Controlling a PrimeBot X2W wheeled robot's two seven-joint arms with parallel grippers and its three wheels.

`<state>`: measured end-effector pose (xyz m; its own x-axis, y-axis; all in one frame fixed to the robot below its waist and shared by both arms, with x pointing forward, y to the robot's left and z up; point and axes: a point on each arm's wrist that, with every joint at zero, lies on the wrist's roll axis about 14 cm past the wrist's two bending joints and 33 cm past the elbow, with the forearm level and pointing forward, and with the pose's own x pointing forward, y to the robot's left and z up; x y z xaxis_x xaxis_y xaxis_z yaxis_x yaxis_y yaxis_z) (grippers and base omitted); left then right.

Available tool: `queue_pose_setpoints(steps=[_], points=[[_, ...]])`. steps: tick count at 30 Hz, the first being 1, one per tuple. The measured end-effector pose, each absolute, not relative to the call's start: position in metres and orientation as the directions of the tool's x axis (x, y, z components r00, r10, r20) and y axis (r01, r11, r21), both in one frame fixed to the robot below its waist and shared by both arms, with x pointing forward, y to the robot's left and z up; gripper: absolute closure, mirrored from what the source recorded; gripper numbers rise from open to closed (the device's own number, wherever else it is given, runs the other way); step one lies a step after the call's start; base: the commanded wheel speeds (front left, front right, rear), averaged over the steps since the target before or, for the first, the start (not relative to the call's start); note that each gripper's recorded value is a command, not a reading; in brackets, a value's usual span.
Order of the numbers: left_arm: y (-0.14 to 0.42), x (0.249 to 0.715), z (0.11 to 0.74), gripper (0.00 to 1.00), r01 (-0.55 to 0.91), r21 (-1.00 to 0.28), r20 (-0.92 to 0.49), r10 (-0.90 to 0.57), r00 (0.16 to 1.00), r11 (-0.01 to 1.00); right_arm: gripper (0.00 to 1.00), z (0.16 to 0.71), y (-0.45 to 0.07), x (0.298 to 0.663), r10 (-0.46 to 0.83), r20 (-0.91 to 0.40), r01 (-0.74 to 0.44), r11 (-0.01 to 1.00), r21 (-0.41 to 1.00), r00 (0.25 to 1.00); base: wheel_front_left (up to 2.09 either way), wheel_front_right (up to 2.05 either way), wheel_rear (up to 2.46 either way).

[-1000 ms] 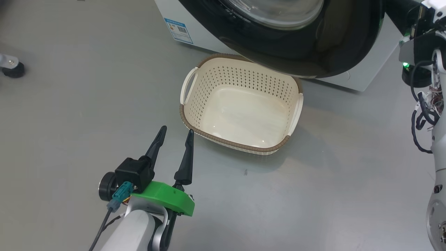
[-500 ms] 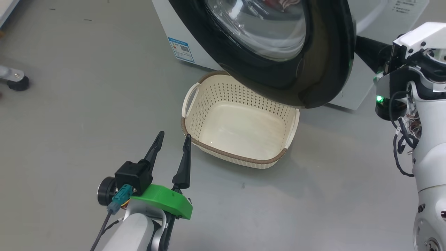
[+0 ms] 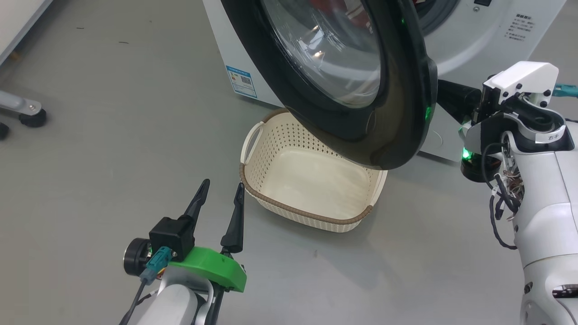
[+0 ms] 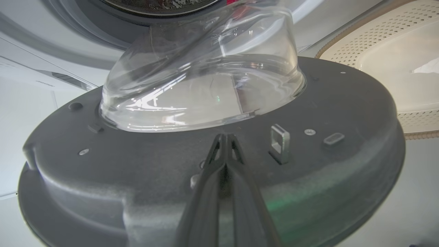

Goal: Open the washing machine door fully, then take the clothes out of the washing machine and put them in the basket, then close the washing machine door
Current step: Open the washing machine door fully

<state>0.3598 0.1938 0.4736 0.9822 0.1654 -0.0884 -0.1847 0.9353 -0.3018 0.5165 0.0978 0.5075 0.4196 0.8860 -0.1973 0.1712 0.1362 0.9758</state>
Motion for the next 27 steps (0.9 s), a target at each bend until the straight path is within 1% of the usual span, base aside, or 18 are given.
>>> queue_pose_setpoints(steps=[8,16,20,27], points=[[0.194,0.352,0.475,0.0,-0.187,-0.292,-0.084,0.17,0.982,0.938,1.0,0.505,0.106,0.499,0.902,-0.207,0.177,0.149,0.973,0.379,0.0,0.0,0.0],[0.194,0.347,0.477,0.0,-0.188,-0.291,-0.076,0.173,0.982,0.938,1.0,0.504,0.117,0.479,0.927,-0.203,0.188,0.149,0.971,0.314,0.0,0.0,0.0],[0.193,0.343,0.473,0.0,-0.193,-0.294,-0.087,0.175,0.981,0.936,1.0,0.502,0.121,0.474,0.932,-0.211,0.184,0.161,0.97,0.296,0.0,0.0,0.0],[0.193,0.34,0.474,0.0,-0.194,-0.295,-0.086,0.176,0.981,0.936,1.0,0.505,0.133,0.457,0.954,-0.197,0.178,0.159,0.971,0.225,0.0,0.0,0.0]])
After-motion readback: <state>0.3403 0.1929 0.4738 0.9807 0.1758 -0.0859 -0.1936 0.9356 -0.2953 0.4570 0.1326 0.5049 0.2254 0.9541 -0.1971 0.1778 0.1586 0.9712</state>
